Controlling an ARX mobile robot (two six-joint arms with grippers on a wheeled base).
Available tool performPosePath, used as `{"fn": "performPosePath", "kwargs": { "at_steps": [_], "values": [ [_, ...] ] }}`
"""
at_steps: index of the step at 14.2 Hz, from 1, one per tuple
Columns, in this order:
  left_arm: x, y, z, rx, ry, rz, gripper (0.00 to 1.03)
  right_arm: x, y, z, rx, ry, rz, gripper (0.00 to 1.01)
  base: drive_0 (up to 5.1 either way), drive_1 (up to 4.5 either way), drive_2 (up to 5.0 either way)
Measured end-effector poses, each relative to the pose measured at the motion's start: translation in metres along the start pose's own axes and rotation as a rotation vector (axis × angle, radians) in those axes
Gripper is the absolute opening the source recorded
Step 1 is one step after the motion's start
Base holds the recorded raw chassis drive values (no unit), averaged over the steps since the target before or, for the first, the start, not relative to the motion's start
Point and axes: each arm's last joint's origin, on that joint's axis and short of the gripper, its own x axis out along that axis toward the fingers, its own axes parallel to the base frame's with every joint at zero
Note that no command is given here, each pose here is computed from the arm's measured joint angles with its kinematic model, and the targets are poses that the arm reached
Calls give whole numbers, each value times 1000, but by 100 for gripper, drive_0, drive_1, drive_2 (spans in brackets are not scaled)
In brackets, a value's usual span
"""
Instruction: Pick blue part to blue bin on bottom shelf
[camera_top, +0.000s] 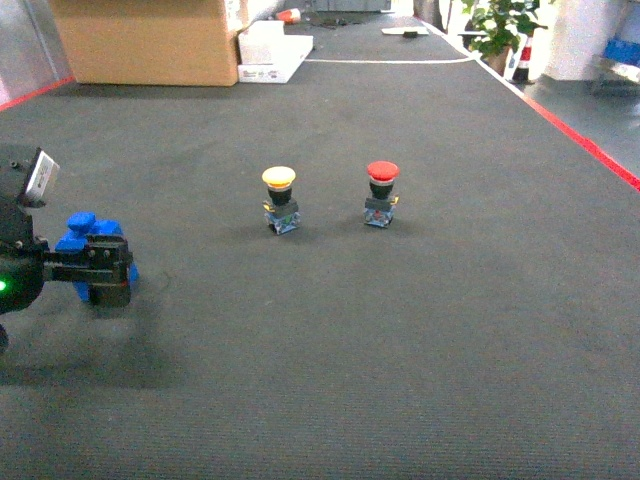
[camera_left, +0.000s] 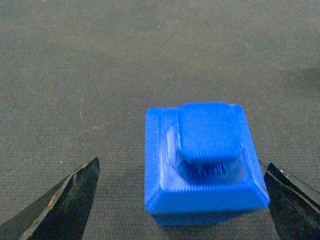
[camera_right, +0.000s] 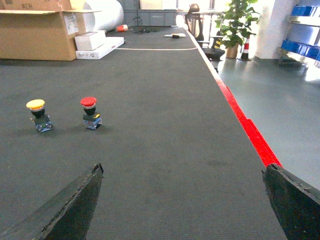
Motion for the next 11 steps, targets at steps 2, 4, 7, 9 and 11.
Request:
{"fn": "performPosePath", "kwargs": {
  "at_steps": [2, 4, 7, 9, 11],
  "values": [
    [18, 3, 4, -3, -13, 13, 98, 0, 0, 0, 0, 0, 0, 98, 0, 0, 0],
    [33, 6, 1, -31, 0, 18, 98, 0, 0, 0, 0, 0, 0, 98, 0, 0, 0],
    [43, 11, 0, -74, 17, 35, 72, 0, 0, 0, 0, 0, 0, 98, 0, 0, 0],
    [42, 11, 1, -75, 5, 34, 51, 0, 0, 0, 0, 0, 0, 98, 0, 0, 0],
    [32, 10, 0, -75, 7, 30, 45, 0, 0, 0, 0, 0, 0, 98, 0, 0, 0]
  ]
}}
